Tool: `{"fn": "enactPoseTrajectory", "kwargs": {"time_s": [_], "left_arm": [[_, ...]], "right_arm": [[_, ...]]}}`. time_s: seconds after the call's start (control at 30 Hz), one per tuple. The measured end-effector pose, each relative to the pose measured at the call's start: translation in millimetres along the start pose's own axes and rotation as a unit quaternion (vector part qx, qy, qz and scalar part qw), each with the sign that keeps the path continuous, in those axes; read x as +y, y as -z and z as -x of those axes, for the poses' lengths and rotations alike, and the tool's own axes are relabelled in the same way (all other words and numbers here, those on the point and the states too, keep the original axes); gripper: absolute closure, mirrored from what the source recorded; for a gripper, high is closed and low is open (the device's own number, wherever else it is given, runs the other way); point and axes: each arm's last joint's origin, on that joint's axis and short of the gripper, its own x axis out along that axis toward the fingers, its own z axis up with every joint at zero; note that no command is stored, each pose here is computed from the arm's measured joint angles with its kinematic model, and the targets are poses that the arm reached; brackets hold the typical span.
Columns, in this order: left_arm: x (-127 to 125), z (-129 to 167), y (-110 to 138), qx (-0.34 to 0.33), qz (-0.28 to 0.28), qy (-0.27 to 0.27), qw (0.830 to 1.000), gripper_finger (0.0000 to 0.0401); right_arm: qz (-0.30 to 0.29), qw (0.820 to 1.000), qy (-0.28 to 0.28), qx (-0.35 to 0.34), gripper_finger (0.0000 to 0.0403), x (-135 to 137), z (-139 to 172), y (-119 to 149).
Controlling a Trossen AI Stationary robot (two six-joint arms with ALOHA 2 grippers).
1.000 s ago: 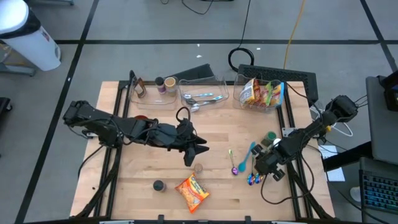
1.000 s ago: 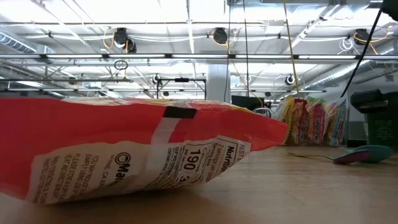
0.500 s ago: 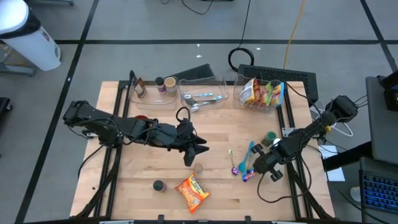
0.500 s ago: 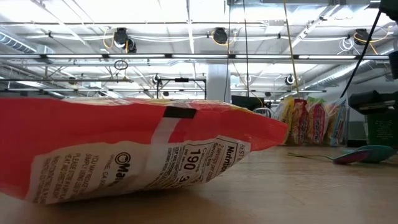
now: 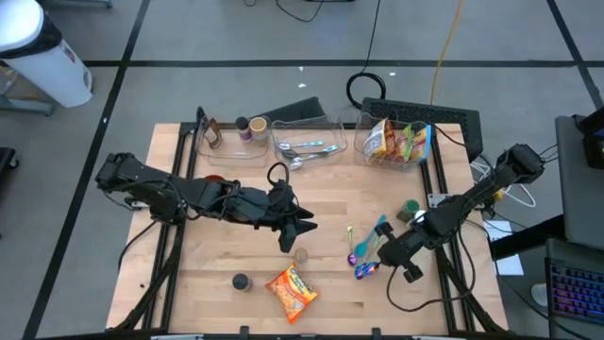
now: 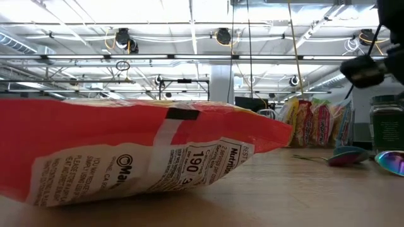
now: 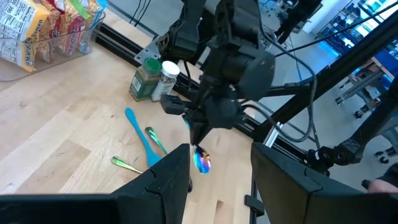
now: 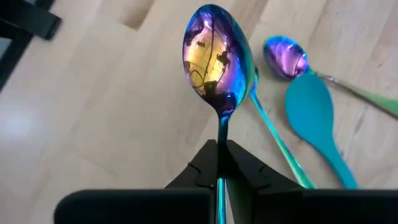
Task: Pick & Place Food Item
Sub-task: Put the right blue spoon into the middle transparent bin
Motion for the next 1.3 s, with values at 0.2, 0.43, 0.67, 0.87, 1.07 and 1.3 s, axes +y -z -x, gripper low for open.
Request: {"fn": "enactPoseTrajectory", "kwargs": {"time_s": [0.2, 0.43, 0.67, 0.87, 1.07, 1.3], "left_arm": [[0.0, 0.0, -0.1, 0.0, -0.013, 0.0, 1.0, 0.0224], [6.6, -1.5, -6.0, -0.011, -0.012, -0.012, 1.0, 0.0224], [20.2, -4.4, -16.9, -0.026, -0.007, -0.032, 0.999, 0.0224], [28.3, -5.9, -29.3, -0.055, -0.034, -0.033, 0.997, 0.0224], [36.7, -6.9, -39.8, -0.069, -0.062, -0.027, 0.995, 0.0224], [53.5, -4.0, -53.8, -0.058, -0.086, -0.008, 0.995, 0.0224]], "right_arm": [[0.002, 1.0, -0.004, -0.029, 0.04, 4.5, 22.2, -22.1], [-0.004, 0.995, -0.005, -0.098, 0.0401, 5.3, 51.5, -51.0], [-0.049, 0.988, 0.022, -0.143, 0.0401, -15.7, 72.2, -70.5], [-0.088, 0.98, 0.047, -0.17, 0.0401, -36.6, 82.5, -76.8], [-0.124, 0.968, 0.062, -0.211, 0.0401, -52.3, 93.5, -79.1], [-0.17, 0.948, 0.076, -0.258, 0.0401, -73.3, 103.8, -82.1]]}}
